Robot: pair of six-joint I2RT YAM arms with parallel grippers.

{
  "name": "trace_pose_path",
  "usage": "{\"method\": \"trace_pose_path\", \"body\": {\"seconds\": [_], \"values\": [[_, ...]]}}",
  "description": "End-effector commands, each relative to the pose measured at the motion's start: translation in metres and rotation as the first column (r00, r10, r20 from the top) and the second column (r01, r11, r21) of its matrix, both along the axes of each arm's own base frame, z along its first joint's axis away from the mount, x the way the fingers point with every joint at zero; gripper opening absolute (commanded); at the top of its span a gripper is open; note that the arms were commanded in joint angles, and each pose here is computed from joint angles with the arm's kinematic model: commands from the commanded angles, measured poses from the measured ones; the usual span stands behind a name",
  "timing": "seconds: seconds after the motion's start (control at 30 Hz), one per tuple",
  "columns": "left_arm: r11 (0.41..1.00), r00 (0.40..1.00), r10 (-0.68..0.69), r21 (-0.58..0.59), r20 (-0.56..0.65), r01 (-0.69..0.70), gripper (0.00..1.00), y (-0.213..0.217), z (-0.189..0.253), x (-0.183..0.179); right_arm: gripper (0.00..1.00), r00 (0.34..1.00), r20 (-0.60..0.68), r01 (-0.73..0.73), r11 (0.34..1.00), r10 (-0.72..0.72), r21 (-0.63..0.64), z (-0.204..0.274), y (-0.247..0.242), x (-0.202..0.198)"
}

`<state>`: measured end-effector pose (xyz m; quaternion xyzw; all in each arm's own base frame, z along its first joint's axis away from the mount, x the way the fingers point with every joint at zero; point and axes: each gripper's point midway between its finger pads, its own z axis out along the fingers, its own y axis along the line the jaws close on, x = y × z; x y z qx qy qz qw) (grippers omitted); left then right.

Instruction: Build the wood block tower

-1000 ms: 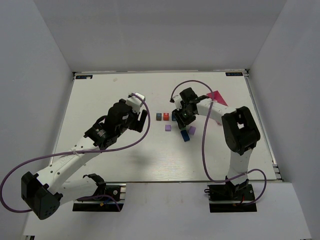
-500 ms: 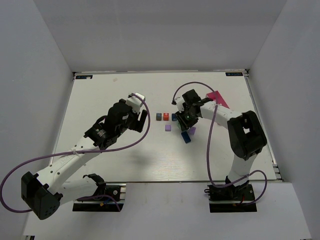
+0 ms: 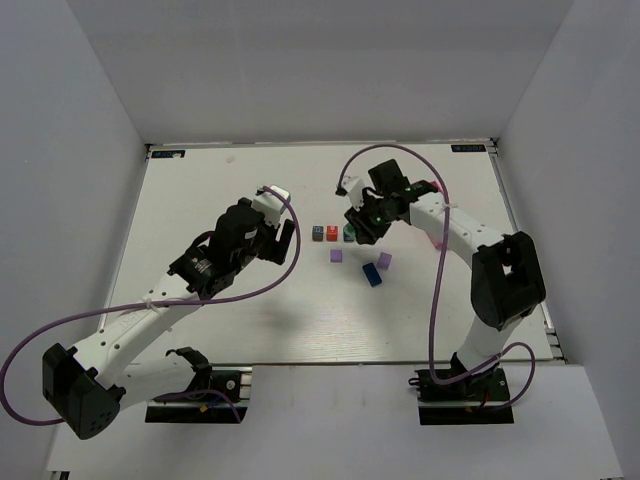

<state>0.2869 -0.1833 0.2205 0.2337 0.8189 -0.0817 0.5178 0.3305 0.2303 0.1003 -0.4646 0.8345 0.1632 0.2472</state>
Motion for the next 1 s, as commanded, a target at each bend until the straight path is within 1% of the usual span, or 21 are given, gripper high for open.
{"method": "trace_pose_path", "body": {"seconds": [0.0, 0.07, 0.2, 0.33, 0.53, 0.7, 0.8, 0.93, 0.97], "values": [[1.0, 0.999, 0.017, -0.015, 0.028, -0.017, 0.85, 0.005, 0.008, 0.0, 0.26, 0.983, 0.086, -0.164, 0.986, 0.162, 0.023, 0.02, 0.021, 0.014], [1.0, 0.999, 0.017, -0.015, 0.028, -0.017, 0.85, 0.005, 0.008, 0.0, 0.26, 0.975, 0.102, -0.199, 0.98, 0.197, 0.009, 0.025, 0.025, 0.021], [1.0, 0.999, 0.027, -0.017, 0.037, -0.026, 0.85, 0.007, 0.011, 0.0, 0.2, 0.948, 0.102, -0.297, 0.954, 0.3, -0.042, 0.015, 0.033, 0.029], [0.999, 0.999, 0.027, -0.025, 0.047, -0.026, 0.86, 0.008, 0.015, -0.001, 0.2, 0.931, 0.101, -0.345, 0.936, 0.351, -0.076, 0.0, 0.04, 0.039], [0.999, 0.999, 0.027, -0.025, 0.047, -0.026, 0.86, 0.008, 0.015, -0.001, 0.2, 0.885, 0.131, -0.439, 0.894, 0.448, -0.09, 0.001, 0.05, 0.049], [0.999, 0.998, 0.028, -0.032, 0.055, -0.026, 0.86, 0.009, 0.018, -0.002, 0.2, 0.857, 0.122, -0.49, 0.866, 0.5, -0.104, -0.002, 0.055, 0.054], [0.999, 0.998, 0.028, -0.032, 0.055, -0.026, 0.86, 0.009, 0.018, -0.002, 0.19, 0.828, 0.131, -0.534, 0.838, 0.545, -0.114, -0.007, 0.059, 0.059], [0.999, 0.998, 0.028, -0.032, 0.055, -0.026, 0.86, 0.009, 0.018, -0.002, 0.19, 0.799, 0.09, -0.585, 0.803, 0.595, -0.119, -0.015, 0.059, 0.057], [0.999, 0.998, 0.028, -0.032, 0.055, -0.026, 0.86, 0.009, 0.018, -0.002, 0.19, 0.78, 0.108, -0.604, 0.787, 0.616, -0.126, -0.009, 0.062, 0.06]]}}
